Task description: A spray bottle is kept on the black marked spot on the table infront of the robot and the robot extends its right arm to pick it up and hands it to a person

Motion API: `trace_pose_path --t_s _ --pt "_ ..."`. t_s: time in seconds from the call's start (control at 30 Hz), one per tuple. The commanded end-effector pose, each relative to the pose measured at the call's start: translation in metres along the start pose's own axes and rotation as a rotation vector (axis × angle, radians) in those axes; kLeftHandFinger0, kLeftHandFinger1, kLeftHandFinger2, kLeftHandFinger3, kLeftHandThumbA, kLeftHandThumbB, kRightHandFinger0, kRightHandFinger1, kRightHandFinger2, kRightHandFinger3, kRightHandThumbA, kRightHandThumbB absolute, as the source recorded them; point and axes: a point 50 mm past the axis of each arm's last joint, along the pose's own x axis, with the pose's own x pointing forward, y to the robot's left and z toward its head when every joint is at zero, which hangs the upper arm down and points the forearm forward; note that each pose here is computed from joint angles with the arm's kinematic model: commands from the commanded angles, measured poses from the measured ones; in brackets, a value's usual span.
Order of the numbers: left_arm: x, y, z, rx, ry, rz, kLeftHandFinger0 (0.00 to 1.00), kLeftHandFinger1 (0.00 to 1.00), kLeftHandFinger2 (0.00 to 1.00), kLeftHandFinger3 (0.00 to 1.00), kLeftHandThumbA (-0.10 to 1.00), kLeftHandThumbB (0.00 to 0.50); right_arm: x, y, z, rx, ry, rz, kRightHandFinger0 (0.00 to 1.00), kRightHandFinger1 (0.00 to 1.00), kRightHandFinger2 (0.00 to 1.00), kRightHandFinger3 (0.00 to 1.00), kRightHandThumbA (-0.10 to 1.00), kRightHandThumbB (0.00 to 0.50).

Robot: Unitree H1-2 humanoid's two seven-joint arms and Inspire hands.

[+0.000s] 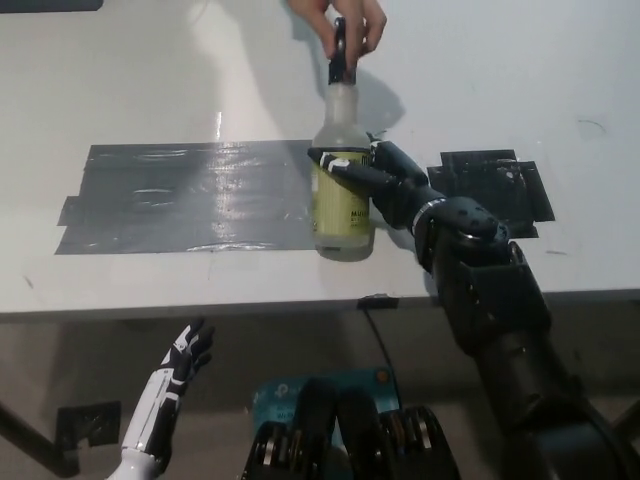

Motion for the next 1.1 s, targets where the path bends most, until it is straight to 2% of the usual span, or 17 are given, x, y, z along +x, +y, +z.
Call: trace_pose_path --t_s 0.0,0.1,0.2,0.3,0.33,0.37,0.4,0.43,0.47,0.5,0.57,0.63,0.73,0.8,0.97,1.0,1.07 --pt "0.006 0.004 0.011 0.02 -0.039 -0.019 1.0 1.0 1.0 1.0 1.0 0.346 0.008 0.025 0.05 0.167 -0.063 0.138 0.0 0.3 0.75 0.94 -0.1 0.165" --pt "0.006 0.004 0.011 0.022 -0.039 -0.02 1.0 1.0 1.0 1.0 1.0 0.342 0.007 0.023 0.052 0.227 -0.078 0.155 0.0 0.3 0.76 0.95 -0.1 0.151" --pt "0.006 0.003 0.012 0.019 -0.04 -0.022 1.0 1.0 1.0 1.0 1.0 0.343 0.002 0.022 0.061 0.249 -0.096 0.146 0.0 0.33 0.8 0.97 -0.1 0.166" --pt "0.006 0.004 0.012 0.017 -0.036 -0.022 1.0 1.0 1.0 1.0 1.0 0.353 -0.002 0.022 0.071 0.248 -0.147 0.16 0.0 0.36 0.79 0.93 -0.1 0.165" --pt "0.006 0.004 0.012 0.017 -0.036 -0.022 0.98 1.0 1.0 1.0 1.0 0.356 -0.003 0.022 0.073 0.278 -0.163 0.163 0.0 0.38 0.79 0.75 -0.1 0.194" --pt "0.006 0.004 0.012 0.016 -0.037 -0.022 0.97 1.0 1.0 1.0 1.0 0.357 -0.005 0.022 0.075 0.289 -0.172 0.172 0.05 0.42 0.77 0.64 -0.05 0.235" --pt "0.006 0.004 0.012 0.015 -0.037 -0.022 0.96 1.0 1.0 1.0 1.0 0.357 -0.009 0.021 0.078 0.289 -0.185 0.204 0.48 0.89 1.0 1.0 0.3 0.326" --pt "0.006 0.004 0.013 0.013 -0.037 -0.022 0.95 1.0 1.0 1.0 1.0 0.353 -0.012 0.021 0.079 0.291 -0.193 0.243 0.82 1.0 1.0 1.0 0.33 0.342" --pt "0.006 0.003 0.012 0.009 -0.037 -0.024 0.95 1.0 1.0 1.0 1.0 0.353 -0.02 0.019 0.081 0.291 -0.218 0.321 1.0 1.0 1.0 1.0 0.41 0.457" --pt "0.006 0.003 0.012 0.008 -0.036 -0.025 0.95 1.0 1.0 1.0 1.0 0.353 -0.021 0.018 0.081 0.292 -0.224 0.336 1.0 1.0 1.0 1.0 0.41 0.457" --pt "0.007 0.002 0.013 0.006 -0.037 -0.028 0.94 1.0 1.0 1.0 1.0 0.35 -0.027 0.016 0.083 0.249 -0.253 0.363 1.0 1.0 1.0 1.0 0.45 0.498" --pt "0.009 0.002 0.014 0.008 -0.043 -0.032 0.92 1.0 1.0 1.0 1.0 0.353 -0.039 0.012 0.092 0.141 -0.326 0.327 1.0 1.0 1.0 1.0 0.55 0.5" --pt "0.01 0.004 0.015 0.008 -0.049 -0.03 0.91 1.0 1.0 1.0 1.0 0.343 -0.065 0.008 0.109 0.023 -0.427 0.31 1.0 1.0 1.0 1.0 0.56 0.5" --pt "0.01 0.004 0.014 0.008 -0.046 -0.031 0.91 1.0 1.0 1.0 1.0 0.346 -0.093 0.001 0.121 -0.083 -0.516 0.304 1.0 1.0 1.0 1.0 0.65 0.5" --pt "0.009 0.006 0.014 0.012 -0.046 -0.027 0.9 1.0 1.0 1.0 1.0 0.349 -0.163 -0.008 0.126 -0.191 -0.652 0.27 1.0 1.0 1.0 1.0 0.67 0.497" --pt "0.008 0.006 0.014 0.01 -0.047 -0.026 0.9 1.0 1.0 1.0 1.0 0.348 -0.183 -0.01 0.121 -0.23 -0.679 0.271 1.0 1.0 1.0 1.0 0.67 0.467" --pt "0.008 0.006 0.014 0.006 -0.046 -0.025 0.9 1.0 1.0 1.0 1.0 0.348 -0.205 -0.013 0.114 -0.264 -0.7 0.285 1.0 1.0 1.0 1.0 0.67 0.454"
